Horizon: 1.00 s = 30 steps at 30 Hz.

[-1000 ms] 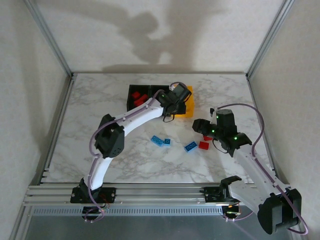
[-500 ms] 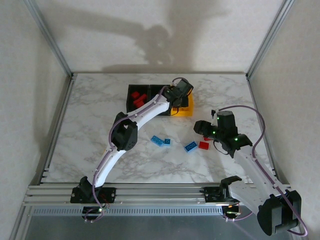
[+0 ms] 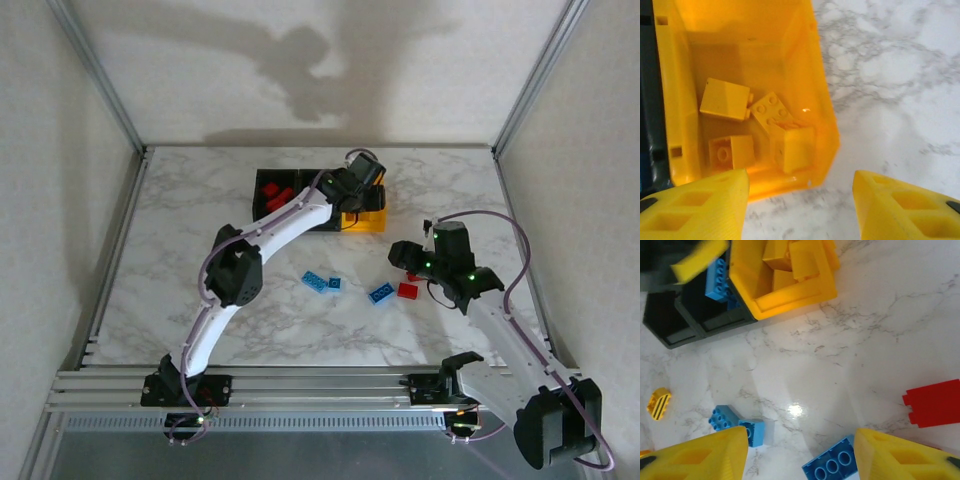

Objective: Sort the legos into containers by color
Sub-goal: Place the lego in the container, then pick up the lego from the middle-right of the table.

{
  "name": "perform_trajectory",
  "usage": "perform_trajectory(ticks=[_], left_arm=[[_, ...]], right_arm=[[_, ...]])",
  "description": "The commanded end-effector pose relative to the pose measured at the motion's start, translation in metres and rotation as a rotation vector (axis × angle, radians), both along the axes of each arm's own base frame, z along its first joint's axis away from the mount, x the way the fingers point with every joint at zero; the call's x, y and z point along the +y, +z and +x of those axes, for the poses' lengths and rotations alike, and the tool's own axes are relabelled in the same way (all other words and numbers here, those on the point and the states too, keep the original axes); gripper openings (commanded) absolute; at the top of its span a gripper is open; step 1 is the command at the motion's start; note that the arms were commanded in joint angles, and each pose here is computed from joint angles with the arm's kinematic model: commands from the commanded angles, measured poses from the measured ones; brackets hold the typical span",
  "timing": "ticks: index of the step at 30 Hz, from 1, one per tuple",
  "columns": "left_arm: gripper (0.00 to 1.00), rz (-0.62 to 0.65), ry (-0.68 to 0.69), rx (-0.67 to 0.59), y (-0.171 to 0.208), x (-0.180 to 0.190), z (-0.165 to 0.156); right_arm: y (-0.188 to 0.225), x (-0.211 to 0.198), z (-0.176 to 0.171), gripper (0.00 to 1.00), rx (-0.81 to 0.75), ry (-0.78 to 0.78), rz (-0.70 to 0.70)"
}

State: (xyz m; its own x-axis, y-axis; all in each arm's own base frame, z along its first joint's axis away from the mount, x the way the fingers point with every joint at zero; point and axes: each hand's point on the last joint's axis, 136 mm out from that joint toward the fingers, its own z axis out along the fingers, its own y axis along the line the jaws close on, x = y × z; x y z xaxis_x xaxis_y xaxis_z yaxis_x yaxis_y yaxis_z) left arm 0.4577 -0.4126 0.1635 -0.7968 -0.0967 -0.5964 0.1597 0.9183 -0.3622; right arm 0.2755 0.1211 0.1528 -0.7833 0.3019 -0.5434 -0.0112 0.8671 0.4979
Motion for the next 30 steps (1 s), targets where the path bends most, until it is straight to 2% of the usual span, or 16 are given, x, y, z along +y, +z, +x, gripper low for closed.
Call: perform_trajectory(ticks=[1, 5, 10, 19, 27, 30], left_arm=[[0.57, -0.077, -0.066, -0.070, 0.054, -0.003, -0.025], [0.58, -0.106, -0.085, -0.069, 0.061, 0.013, -0.052], [0.59, -0.105, -0.083, -0.056, 0.055, 0.045, -0.084], [0.62, -0.067, -0.006, 0.001, 0.021, 0.106, -0.133], [0.62, -0.079, 0.039, 0.024, 0.010, 0.129, -0.152], [0.62, -0.079, 0.058, 0.025, 0.008, 0.137, -0.157]], right_arm=[[-0.002, -0.013, 0.004, 0.59, 0.040, -0.067, -0.051], [-0.014, -0.029, 0.007, 0.63, 0.089, -0.138, -0.131], [-0.038, -0.055, 0.012, 0.68, 0.174, -0.199, -0.297], [-0.080, -0.062, 0.027, 0.72, 0.274, -0.167, -0.418], [-0.108, -0.061, 0.035, 0.69, 0.325, -0.157, -0.443], [-0.114, -0.056, 0.036, 0.62, 0.336, -0.144, -0.423]])
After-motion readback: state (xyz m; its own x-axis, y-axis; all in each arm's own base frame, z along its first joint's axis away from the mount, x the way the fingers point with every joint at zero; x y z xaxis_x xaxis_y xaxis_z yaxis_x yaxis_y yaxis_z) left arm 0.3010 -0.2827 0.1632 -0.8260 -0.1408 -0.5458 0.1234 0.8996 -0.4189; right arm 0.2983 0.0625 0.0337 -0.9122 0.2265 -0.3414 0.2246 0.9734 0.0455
